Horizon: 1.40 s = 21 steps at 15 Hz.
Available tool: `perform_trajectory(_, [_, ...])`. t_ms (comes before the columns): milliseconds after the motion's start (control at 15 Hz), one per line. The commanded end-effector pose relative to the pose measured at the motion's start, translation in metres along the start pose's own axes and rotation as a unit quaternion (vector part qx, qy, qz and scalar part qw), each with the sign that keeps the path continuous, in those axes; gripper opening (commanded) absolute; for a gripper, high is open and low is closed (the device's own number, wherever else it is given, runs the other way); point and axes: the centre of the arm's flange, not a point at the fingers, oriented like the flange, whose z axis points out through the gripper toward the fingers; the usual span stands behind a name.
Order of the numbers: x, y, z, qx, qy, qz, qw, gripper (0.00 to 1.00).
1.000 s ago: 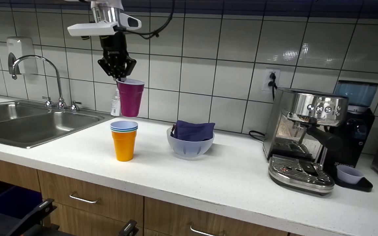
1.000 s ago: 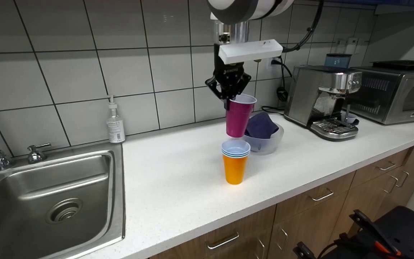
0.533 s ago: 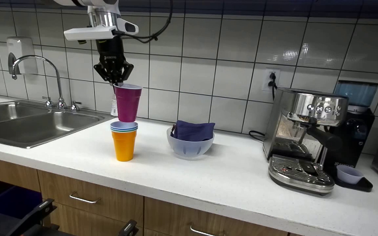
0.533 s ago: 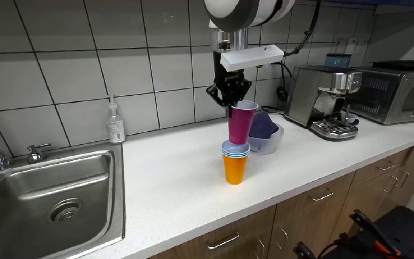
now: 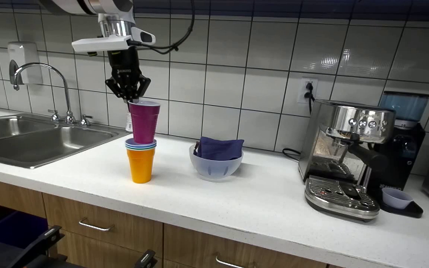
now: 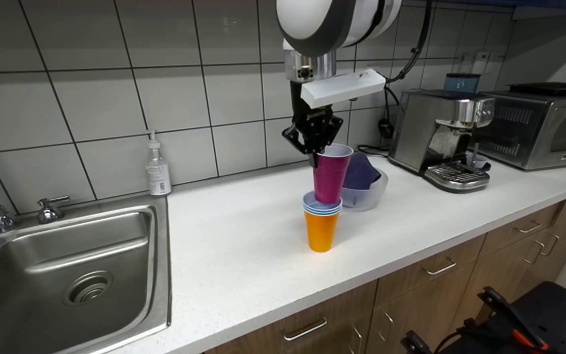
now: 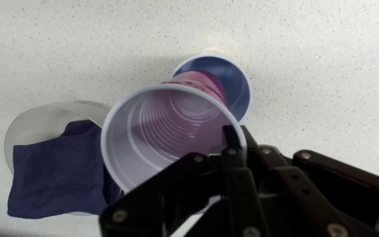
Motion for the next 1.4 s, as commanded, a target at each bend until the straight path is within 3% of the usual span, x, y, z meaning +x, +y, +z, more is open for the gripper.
perform_trajectory(0, [0.002,-0.007,0.002,-0.006,-0.001,-0.017,0.9998,0.01])
perform_trajectory(1333, [0.009,-0.031,0.042,-0.028,0.009,-0.054,0.9981,0.01])
